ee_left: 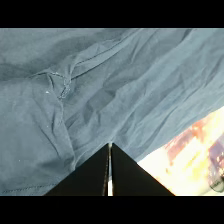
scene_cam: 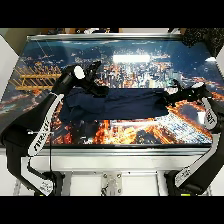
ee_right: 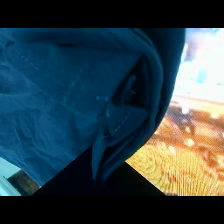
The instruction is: Fold the clothes and pants, and hang the long-sleeved shirts on hangers.
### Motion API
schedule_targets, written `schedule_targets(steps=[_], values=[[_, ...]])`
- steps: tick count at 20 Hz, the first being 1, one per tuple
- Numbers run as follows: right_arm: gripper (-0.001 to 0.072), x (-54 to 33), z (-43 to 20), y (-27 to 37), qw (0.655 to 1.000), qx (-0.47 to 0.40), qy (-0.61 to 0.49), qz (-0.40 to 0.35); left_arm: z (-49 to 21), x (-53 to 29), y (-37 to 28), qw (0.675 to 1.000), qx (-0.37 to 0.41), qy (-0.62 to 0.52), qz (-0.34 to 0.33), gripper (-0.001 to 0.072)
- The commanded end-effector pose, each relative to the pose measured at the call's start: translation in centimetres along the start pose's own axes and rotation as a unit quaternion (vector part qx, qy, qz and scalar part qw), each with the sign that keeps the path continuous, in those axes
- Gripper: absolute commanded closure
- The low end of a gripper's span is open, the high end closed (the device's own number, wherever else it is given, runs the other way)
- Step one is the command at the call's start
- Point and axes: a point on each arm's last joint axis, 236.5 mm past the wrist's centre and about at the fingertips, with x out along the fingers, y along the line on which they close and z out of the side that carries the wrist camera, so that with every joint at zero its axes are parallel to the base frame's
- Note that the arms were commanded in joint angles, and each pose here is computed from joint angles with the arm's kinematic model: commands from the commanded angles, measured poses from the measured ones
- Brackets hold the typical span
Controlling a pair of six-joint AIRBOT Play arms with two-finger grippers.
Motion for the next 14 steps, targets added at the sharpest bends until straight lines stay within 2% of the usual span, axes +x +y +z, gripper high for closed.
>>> schedule_targets(steps=[1, 7, 14], values=[[0.07, -0.8, 0.2, 0.8, 1.0, -0.006, -0.006, -0.002, -0.2, 0.6, 0.2, 1.0, -0.003, 0.005, 0.0, 0.0693], [0.0701, -8.8, 2.2, 3.6, 0.99, -0.043, -0.058, -0.125, 0.4, 5.5, -0.2, 1.0, 0.001, 0.031, -0.002, 0.0693], [0.0701, -13.6, 1.2, 14.7, 0.98, -0.122, -0.081, -0.137, 1.9, 12.4, -4.6, 0.998, 0.038, 0.038, -0.018, 0.0693]])
